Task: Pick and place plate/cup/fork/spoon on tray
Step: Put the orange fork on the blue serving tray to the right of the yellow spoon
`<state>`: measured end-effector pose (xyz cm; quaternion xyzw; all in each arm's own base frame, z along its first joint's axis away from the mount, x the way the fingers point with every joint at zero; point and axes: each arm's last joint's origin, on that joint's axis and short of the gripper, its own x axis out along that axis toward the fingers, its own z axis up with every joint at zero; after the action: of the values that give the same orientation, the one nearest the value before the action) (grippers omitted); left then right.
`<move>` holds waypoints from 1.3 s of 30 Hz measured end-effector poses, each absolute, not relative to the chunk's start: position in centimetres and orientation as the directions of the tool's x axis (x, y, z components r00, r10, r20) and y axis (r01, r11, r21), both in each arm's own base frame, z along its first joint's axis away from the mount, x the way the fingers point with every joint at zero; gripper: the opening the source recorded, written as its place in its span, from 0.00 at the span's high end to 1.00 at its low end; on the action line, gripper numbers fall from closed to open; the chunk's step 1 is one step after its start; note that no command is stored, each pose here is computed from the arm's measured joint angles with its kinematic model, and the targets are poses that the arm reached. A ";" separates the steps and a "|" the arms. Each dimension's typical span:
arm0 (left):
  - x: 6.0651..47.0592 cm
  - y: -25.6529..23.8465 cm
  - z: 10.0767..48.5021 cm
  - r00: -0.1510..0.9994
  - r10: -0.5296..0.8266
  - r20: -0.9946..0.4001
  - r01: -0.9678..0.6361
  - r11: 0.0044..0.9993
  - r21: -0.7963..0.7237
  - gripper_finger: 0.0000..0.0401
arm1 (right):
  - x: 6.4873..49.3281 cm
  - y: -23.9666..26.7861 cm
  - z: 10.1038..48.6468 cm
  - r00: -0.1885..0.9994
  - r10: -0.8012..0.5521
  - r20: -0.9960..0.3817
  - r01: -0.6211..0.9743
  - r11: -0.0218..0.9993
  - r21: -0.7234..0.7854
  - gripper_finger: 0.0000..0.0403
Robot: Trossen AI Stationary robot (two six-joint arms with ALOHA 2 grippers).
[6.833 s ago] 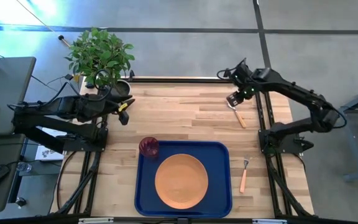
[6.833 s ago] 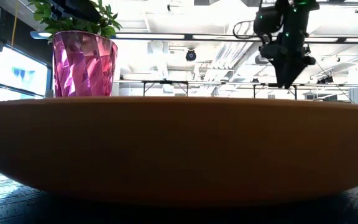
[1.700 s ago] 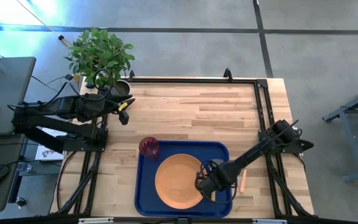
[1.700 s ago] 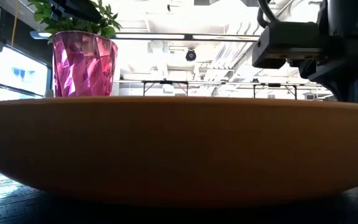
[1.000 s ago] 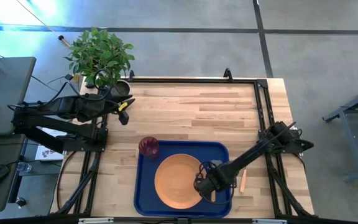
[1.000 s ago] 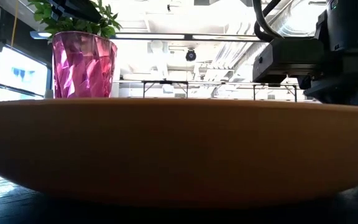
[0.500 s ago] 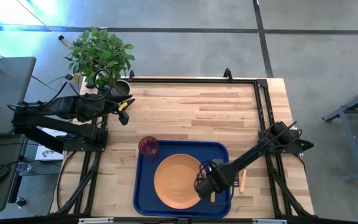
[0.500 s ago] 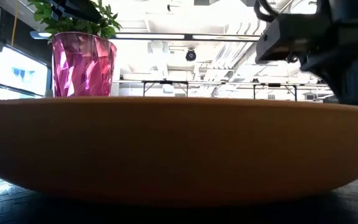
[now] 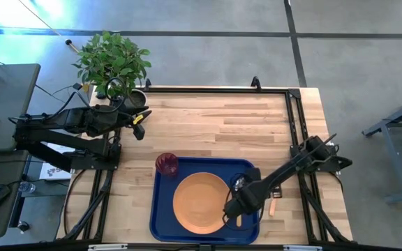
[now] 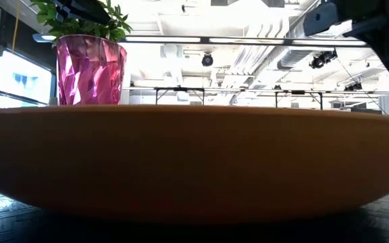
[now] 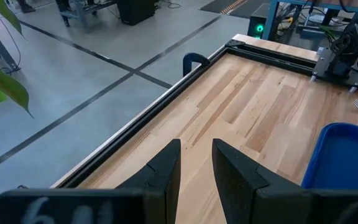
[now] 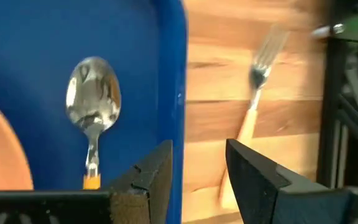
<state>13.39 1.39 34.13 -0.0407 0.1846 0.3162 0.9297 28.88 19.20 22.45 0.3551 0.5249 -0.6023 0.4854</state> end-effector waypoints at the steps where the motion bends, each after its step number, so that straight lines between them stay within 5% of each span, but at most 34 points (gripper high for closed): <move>1: 13.4 1.4 34.1 0.732 0.573 -0.369 -0.603 0.797 0.041 0.80 | 28.7 19.1 22.5 -0.270 -0.209 -0.940 0.959 0.033 -0.283 0.65; 7: 13.4 1.4 34.2 0.736 0.573 -0.361 -0.604 0.797 0.035 0.80 | 25.8 18.3 22.3 -0.303 -0.242 -0.922 0.950 0.002 -0.313 0.65; 20: 13.9 1.4 34.0 0.725 0.580 -0.371 -0.609 0.792 0.048 0.80 | 21.0 16.2 18.4 -0.124 -0.075 -0.989 0.992 0.003 -0.125 0.65; 39: 14.6 1.5 33.7 0.699 0.606 -0.380 -0.629 0.774 0.077 0.80 | 17.9 15.5 15.4 -0.132 0.010 -0.991 0.991 0.034 -0.132 0.65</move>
<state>14.56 1.46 33.71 -0.0292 0.1958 0.3351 0.9211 17.92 15.55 15.40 0.4606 0.5433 -0.5204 0.4710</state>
